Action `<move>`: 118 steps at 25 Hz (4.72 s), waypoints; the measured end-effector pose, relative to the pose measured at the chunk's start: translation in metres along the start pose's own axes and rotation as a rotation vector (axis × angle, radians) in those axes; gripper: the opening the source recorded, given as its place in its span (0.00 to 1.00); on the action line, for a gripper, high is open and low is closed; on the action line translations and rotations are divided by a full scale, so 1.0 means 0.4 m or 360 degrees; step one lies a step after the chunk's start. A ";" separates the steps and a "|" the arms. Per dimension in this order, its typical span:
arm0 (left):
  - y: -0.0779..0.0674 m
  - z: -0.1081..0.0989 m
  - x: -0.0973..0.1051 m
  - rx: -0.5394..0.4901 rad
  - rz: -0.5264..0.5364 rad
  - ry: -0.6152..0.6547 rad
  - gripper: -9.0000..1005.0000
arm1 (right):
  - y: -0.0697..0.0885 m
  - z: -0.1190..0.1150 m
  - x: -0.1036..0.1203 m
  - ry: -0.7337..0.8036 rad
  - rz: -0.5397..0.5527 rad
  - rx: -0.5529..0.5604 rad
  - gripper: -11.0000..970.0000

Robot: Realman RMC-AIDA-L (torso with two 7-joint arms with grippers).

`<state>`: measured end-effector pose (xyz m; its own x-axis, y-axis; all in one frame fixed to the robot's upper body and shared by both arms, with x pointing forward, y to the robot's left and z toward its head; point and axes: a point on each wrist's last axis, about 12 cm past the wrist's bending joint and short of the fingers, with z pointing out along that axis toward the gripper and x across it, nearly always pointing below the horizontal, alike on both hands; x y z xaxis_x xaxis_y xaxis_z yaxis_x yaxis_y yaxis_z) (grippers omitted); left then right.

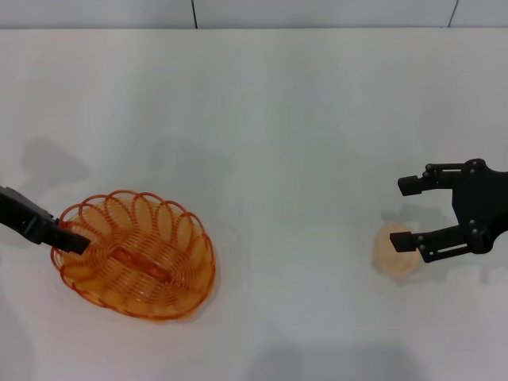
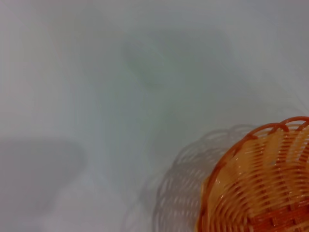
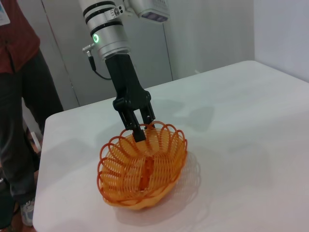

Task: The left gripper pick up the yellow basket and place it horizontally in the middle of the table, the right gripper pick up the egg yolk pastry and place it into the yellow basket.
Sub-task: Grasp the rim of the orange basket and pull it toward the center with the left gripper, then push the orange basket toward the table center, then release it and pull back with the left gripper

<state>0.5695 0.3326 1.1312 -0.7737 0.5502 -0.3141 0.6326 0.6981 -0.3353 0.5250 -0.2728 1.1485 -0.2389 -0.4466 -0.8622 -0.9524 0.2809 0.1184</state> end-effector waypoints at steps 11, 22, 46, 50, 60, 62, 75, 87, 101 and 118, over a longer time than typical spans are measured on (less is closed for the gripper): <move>0.006 0.012 0.004 -0.0011 -0.0005 -0.0008 0.48 | 0.000 0.002 0.003 -0.0001 0.0010 -0.0004 0.90; 0.011 0.023 -0.002 -0.0047 -0.0012 -0.0022 0.44 | -0.001 0.002 0.001 -0.0002 0.0005 -0.0007 0.90; 0.016 0.023 -0.021 -0.0079 -0.0010 -0.0013 0.30 | -0.003 0.001 -0.003 -0.0005 -0.0003 -0.0002 0.90; 0.015 0.022 -0.027 -0.0083 0.0000 -0.0009 0.23 | -0.003 0.000 -0.003 -0.0006 -0.0002 -0.0001 0.90; 0.003 0.006 -0.039 -0.0048 0.0051 0.0003 0.11 | -0.005 -0.001 -0.002 -0.0009 0.0002 0.0009 0.90; -0.002 -0.002 -0.049 -0.0036 0.0066 -0.0022 0.11 | -0.005 -0.001 -0.002 -0.0010 0.0003 0.0010 0.90; -0.009 -0.044 -0.093 0.0014 -0.0150 -0.0249 0.10 | -0.009 0.000 -0.002 -0.0020 0.0008 0.0027 0.90; -0.014 -0.067 -0.129 0.0012 -0.0594 -0.0321 0.09 | -0.010 0.000 -0.005 -0.0037 0.0007 0.0033 0.90; -0.036 -0.009 -0.150 0.0191 -0.0871 -0.0389 0.09 | -0.006 0.002 -0.008 -0.0044 0.0002 0.0014 0.90; -0.038 0.069 -0.147 0.0145 -0.0912 -0.0290 0.09 | 0.003 0.009 -0.012 -0.0037 -0.0014 -0.0039 0.90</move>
<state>0.6062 0.2769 1.1301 -0.9787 0.0056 -0.2054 0.1239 0.8135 -0.5682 0.5256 -0.2673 1.1511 -0.2261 -0.4290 -0.8746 -0.9589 0.2562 0.1222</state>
